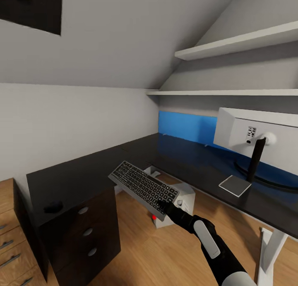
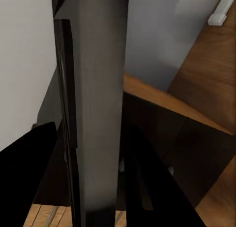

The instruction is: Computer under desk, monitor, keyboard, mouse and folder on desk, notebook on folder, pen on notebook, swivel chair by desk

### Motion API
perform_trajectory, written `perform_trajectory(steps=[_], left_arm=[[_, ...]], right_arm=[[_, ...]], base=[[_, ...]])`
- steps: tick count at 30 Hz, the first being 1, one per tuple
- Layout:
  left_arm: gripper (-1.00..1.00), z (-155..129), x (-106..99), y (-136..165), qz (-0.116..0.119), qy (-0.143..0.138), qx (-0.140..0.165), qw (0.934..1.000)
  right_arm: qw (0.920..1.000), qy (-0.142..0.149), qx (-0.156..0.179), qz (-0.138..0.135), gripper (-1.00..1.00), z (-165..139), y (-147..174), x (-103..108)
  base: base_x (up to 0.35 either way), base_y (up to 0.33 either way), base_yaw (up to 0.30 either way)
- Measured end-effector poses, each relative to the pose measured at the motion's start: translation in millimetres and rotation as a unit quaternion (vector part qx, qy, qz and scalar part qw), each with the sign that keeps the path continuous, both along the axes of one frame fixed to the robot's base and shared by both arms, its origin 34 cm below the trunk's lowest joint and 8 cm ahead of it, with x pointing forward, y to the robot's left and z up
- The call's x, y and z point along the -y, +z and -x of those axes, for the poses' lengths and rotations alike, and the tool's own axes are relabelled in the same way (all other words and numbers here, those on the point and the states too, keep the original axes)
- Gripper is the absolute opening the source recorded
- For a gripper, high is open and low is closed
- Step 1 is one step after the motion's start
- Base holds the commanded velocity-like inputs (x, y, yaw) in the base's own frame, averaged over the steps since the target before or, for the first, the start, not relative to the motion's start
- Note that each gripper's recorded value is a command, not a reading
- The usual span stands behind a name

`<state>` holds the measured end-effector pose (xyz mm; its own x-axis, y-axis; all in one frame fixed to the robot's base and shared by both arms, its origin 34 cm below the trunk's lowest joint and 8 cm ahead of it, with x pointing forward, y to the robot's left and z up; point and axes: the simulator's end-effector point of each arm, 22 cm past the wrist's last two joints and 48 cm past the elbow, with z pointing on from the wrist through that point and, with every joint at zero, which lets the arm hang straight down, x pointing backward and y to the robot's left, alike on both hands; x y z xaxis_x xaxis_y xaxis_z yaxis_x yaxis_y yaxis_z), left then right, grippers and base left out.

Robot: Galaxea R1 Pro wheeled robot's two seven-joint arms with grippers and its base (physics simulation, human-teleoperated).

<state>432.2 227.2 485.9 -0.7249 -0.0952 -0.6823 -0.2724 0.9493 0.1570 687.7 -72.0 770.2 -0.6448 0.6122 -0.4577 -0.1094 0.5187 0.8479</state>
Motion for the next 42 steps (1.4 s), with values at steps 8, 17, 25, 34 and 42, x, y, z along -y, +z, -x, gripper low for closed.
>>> perform_trajectory(steps=[8, 17, 25, 34, 42], left_arm=[[1.00, 2, -1, -2, -0.002, 0.001, -0.003, 1.0000], [1.00, 2, -2, -2, -0.002, 0.000, -0.003, 1.0000], [1.00, 2, -2, -2, -0.002, 0.000, -0.003, 1.0000], [1.00, 7, -1, -6, -0.004, 0.001, -0.010, 0.9999], [1.00, 9, 1, -8, -0.003, 0.002, -0.014, 0.9999]], right_arm=[[1.0000, -0.002, 0.001, -0.001, -1.00, -1, 1, 2], [1.0000, 0.000, 0.003, 0.000, -1.00, -1, 3, 0], [1.0000, -0.002, 0.005, 0.001, -1.00, -1, 3, -1], [1.0000, -0.002, 0.007, 0.002, -1.00, -1, 2, -3], [0.9996, 0.021, 0.008, 0.015, -1.00, 6, -2, -20]], base=[[0.009, -0.009, 0.000], [0.000, -0.060, 0.161], [0.000, -0.256, 0.276], [0.000, -0.242, 0.278], [0.000, -0.100, 0.278]])
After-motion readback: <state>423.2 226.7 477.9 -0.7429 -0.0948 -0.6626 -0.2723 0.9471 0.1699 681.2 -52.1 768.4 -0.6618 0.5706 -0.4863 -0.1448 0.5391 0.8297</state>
